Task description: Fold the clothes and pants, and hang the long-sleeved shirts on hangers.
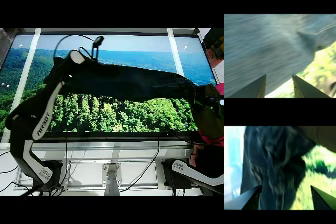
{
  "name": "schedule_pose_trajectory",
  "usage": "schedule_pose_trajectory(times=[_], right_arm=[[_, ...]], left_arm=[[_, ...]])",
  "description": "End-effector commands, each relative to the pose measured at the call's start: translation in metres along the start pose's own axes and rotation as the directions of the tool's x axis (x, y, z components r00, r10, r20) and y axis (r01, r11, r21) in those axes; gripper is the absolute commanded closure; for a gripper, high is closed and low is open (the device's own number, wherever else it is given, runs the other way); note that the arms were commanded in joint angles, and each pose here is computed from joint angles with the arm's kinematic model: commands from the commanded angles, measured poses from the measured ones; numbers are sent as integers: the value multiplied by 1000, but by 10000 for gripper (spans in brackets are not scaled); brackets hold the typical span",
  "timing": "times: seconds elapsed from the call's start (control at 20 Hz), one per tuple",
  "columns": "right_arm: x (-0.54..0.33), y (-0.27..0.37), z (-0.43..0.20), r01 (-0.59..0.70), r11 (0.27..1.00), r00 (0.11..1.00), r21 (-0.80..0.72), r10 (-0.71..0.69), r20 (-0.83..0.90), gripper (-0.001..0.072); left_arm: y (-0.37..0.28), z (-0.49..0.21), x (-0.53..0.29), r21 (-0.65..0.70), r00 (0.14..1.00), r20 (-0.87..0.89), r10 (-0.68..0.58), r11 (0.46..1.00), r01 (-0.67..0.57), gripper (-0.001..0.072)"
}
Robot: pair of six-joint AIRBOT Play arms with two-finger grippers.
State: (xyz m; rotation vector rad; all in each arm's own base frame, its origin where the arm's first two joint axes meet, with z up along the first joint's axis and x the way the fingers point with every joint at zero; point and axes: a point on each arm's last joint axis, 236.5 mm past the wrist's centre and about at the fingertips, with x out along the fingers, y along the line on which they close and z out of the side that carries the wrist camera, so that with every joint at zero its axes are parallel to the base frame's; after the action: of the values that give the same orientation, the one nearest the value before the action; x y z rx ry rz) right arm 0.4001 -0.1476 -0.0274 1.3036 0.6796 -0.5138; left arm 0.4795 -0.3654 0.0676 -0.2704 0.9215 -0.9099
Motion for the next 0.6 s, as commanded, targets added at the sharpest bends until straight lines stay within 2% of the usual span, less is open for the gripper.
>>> schedule_pose_trajectory(times=[0.0,0.1,0.3,0.35,0.45,0.55], right_arm=[[14,-2,24,-9,999,994,46,4,106,51],[24,-11,21,13,997,996,72,-19,85,51],[39,-20,22,39,995,997,87,-44,64,58],[40,-18,25,37,996,997,85,-42,66,107],[40,-14,31,28,997,996,76,-35,83,133],[43,-12,34,31,998,996,59,-36,83,201]], left_arm=[[-60,2,37,-94,989,67,-134,986,140,330],[-83,-10,60,-146,979,66,-192,969,200,330],[-99,-51,107,-195,975,2,-224,956,220,331],[-99,-58,118,-220,974,0,-228,950,223,331],[-94,-73,138,-270,973,-10,-230,938,219,336],[-80,-93,159,-338,974,-31,-224,919,201,349]])
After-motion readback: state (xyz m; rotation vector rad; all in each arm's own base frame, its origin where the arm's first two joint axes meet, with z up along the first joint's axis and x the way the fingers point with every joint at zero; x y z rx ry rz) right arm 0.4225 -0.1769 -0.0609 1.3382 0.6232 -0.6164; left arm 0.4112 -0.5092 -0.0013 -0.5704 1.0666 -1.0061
